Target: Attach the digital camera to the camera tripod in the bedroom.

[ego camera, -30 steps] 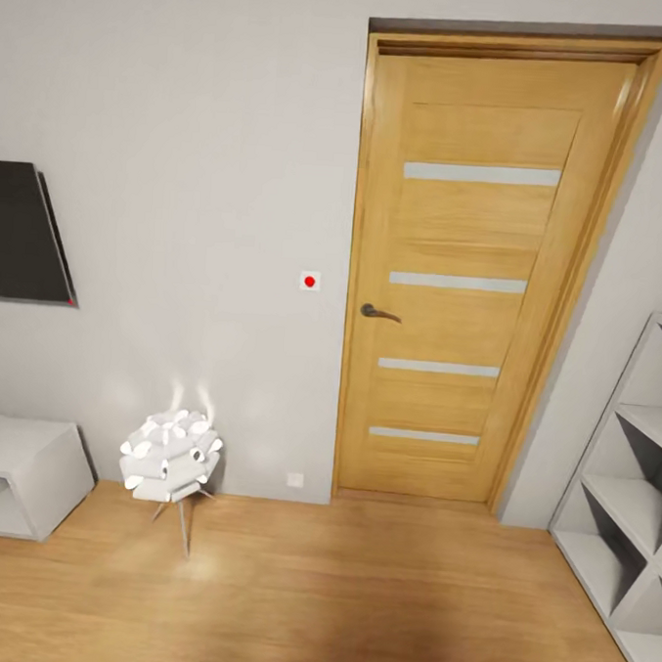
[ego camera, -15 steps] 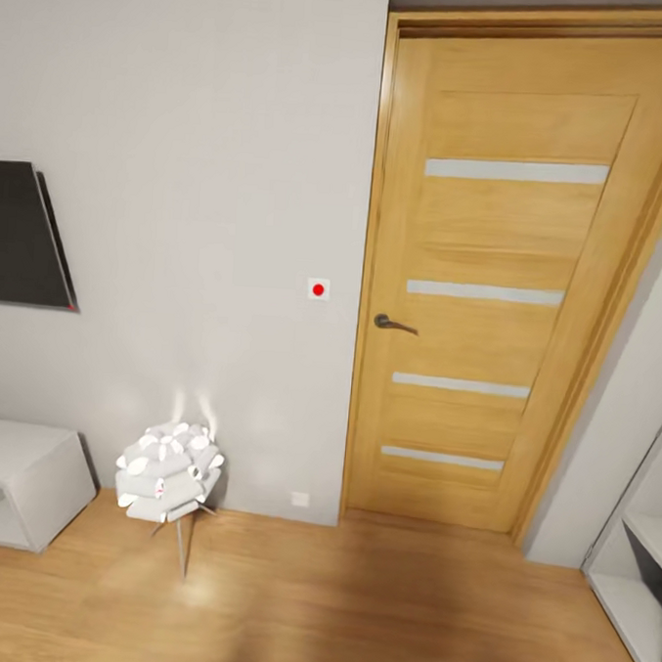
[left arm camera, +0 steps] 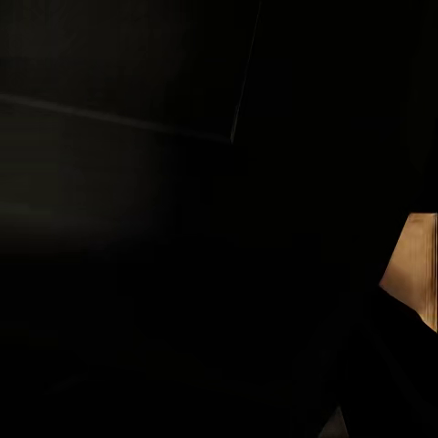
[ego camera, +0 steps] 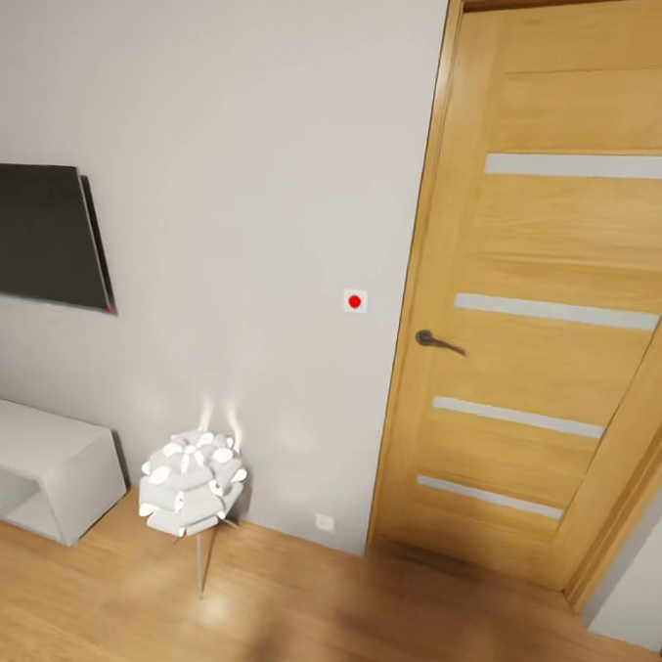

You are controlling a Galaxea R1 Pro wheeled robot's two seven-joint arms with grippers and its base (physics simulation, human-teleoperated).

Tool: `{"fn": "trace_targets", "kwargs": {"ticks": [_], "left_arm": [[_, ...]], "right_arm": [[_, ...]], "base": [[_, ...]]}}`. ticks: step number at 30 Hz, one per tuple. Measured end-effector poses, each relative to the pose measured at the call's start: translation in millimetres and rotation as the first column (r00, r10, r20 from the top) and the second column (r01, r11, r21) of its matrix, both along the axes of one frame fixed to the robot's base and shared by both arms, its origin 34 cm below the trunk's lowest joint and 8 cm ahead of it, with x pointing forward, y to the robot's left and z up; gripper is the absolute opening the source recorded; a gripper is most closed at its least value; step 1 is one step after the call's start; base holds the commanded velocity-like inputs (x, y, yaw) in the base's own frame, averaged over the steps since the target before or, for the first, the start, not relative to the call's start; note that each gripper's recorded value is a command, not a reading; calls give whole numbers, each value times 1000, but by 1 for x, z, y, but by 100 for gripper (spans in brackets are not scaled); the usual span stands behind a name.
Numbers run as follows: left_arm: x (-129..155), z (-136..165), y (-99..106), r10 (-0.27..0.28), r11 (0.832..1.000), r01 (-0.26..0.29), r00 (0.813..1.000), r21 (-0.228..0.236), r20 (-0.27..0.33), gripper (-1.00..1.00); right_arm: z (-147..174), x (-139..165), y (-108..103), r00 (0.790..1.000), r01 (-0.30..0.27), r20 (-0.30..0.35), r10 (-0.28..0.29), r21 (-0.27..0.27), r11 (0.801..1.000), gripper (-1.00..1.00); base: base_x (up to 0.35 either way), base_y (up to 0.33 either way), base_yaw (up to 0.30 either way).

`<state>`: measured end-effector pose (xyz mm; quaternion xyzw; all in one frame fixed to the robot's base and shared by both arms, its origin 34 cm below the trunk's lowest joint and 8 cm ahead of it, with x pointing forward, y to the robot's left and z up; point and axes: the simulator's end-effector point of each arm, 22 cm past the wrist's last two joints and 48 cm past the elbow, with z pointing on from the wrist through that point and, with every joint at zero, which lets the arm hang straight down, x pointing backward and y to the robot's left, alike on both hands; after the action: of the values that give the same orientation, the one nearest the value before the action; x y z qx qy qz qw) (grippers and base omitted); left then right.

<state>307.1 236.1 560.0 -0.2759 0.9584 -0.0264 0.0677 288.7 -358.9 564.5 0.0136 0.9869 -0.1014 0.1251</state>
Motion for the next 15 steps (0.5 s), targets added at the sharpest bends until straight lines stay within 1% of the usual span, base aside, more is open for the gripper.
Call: {"fn": "trace_targets", "kwargs": {"ticks": [3, 5, 10, 15], "left_arm": [[0, 0, 0, 0, 1000, 0, 1000, 0, 0, -100], [0, 0, 0, 0, 1000, 0, 1000, 0, 0, -100], [0, 0, 0, 0, 1000, 0, 1000, 0, -1, -100], [0, 0, 0, 0, 1000, 0, 1000, 0, -1, -100]], "right_arm": [[0, 0, 0, 1000, 0, 0, 0, 0, 1000, 100], [0, 0, 0, 1000, 0, 0, 0, 0, 1000, 100], [0, 0, 0, 1000, 0, 0, 0, 0, 1000, 100], [0, 0, 0, 1000, -1, 0, 1, 1, 1000, 100]], "base": [[270, -56, 254], [147, -26, 147], [56, -10, 56], [11, -2, 11]]}}
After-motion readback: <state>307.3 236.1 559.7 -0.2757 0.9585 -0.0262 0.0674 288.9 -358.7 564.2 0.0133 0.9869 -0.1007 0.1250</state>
